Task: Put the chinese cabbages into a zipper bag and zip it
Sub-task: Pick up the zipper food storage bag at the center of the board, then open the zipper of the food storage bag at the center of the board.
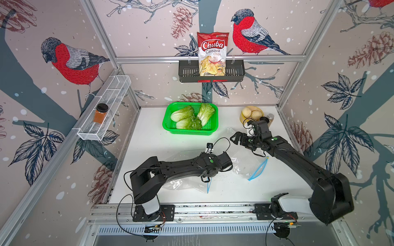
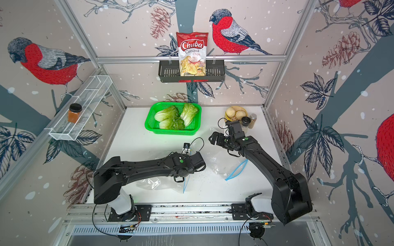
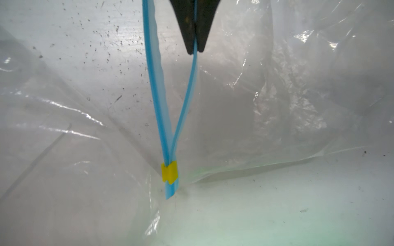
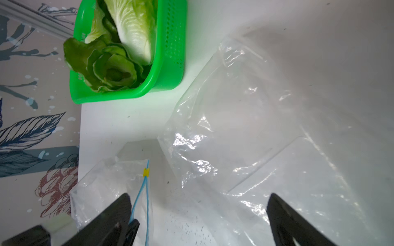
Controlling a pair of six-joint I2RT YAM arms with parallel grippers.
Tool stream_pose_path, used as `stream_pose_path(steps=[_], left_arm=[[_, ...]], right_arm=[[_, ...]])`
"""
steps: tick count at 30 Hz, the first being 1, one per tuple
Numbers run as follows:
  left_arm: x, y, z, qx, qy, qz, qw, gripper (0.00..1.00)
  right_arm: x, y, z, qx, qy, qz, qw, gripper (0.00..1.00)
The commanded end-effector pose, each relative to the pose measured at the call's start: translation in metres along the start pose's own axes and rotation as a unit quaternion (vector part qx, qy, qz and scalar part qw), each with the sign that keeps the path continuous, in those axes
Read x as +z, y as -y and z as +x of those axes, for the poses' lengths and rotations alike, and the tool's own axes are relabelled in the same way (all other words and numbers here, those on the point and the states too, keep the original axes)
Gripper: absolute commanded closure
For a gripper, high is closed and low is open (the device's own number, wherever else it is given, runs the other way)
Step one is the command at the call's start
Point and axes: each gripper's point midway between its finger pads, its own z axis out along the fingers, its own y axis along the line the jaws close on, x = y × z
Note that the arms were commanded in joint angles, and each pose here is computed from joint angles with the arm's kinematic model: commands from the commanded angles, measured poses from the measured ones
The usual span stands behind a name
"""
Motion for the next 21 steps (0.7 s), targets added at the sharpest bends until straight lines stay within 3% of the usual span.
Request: stream_pose_path(steps=[1,10,18,21], left_arm=[[-0.016,-0.011,-0.026,0.008,0.040,0.004,0.999,1.00],[-0.034,-0.024,-0.062,-0.010,0.067,0.034,0.997,1.00],[-0.044,-0.025,-0.075,-0.026,0.075,0.039,0.996,1.00],[-0.044,-0.027,-0.076,-0.031,0.077,0.039,0.996,1.00]], right_arm=[[-0.001,-0.026,0.018,0.002,-0.030,-0.031,0.999,0.00],[0.019,-0.105,0.049,-0.027,-0.085,-0.134,0.987,0.10],[0.039,-0.131,0.068,-0.040,-0.124,-0.153,0.980,0.30],[0.045,-0.131,0.071,-0.039,-0.132,-0.147,0.979,0.32]])
